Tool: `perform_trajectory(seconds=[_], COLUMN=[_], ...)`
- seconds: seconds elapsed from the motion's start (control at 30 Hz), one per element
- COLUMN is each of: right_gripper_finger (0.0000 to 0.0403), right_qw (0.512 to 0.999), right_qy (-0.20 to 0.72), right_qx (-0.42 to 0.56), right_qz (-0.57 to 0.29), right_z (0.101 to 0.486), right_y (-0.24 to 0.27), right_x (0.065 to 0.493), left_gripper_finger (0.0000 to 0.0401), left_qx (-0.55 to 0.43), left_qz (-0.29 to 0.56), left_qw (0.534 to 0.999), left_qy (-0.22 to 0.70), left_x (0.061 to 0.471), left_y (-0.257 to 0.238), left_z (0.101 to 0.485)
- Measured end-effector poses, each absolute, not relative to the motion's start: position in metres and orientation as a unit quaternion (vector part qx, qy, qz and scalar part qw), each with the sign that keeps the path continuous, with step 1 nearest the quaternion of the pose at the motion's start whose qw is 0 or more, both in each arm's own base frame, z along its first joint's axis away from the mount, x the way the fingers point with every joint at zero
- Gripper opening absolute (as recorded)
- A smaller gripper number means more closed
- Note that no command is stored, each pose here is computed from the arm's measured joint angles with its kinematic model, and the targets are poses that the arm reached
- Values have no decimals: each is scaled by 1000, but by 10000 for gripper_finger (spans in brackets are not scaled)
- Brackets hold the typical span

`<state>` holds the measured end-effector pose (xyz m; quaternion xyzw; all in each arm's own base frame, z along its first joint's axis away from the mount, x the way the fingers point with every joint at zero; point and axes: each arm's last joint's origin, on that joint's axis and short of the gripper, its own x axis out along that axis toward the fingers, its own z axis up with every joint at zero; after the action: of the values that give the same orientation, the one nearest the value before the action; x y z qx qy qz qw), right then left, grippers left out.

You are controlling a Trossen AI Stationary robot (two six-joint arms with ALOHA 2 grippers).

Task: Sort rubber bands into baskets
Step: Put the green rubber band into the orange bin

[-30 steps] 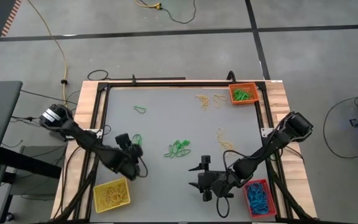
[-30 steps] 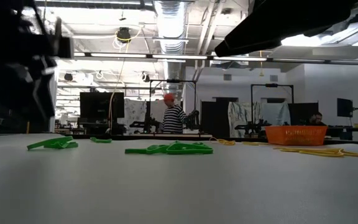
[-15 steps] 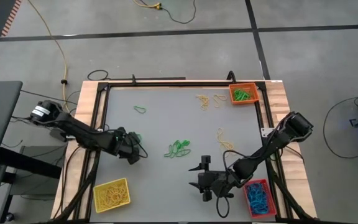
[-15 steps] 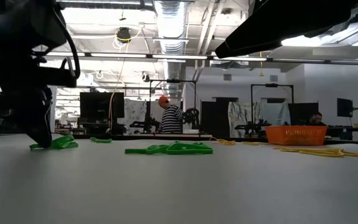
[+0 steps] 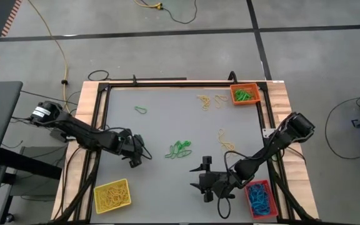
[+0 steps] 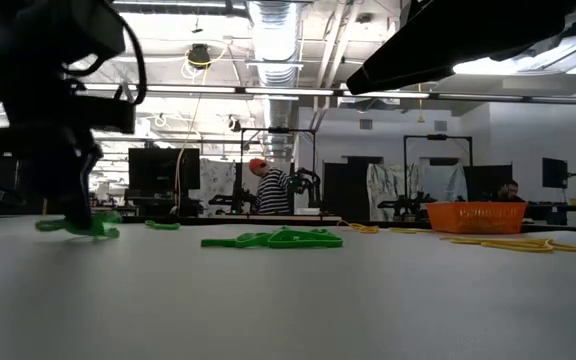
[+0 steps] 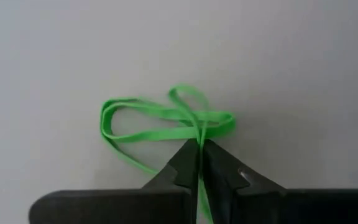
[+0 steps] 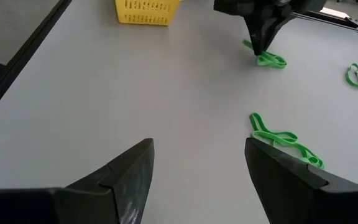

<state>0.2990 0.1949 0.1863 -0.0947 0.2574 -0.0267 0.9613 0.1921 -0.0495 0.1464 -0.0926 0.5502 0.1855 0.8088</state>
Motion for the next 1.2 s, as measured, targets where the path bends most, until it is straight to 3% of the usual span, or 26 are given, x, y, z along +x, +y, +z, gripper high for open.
perform_trajectory(seconds=[0.47,0.7,0.83,1.0,1.2], right_gripper_finger=[282,282,282,282,282], right_qw=[963,962,961,959,962], right_qy=[253,255,260,267,258], right_qx=[-90,-82,-84,-85,-78], right_qz=[-33,-49,-51,-55,-47], right_z=[187,184,179,171,173], right_y=[192,183,182,181,180], right_x=[302,309,311,314,317], left_gripper_finger=[0,0,0,0,0], left_qx=[-56,-27,-36,-5,-19], left_qz=[85,117,50,129,48], left_qw=[888,868,842,849,873], left_qy=[449,481,535,512,485], left_x=[229,226,230,232,242], left_y=[-85,-77,-80,-76,-83], left_z=[210,204,191,188,193])
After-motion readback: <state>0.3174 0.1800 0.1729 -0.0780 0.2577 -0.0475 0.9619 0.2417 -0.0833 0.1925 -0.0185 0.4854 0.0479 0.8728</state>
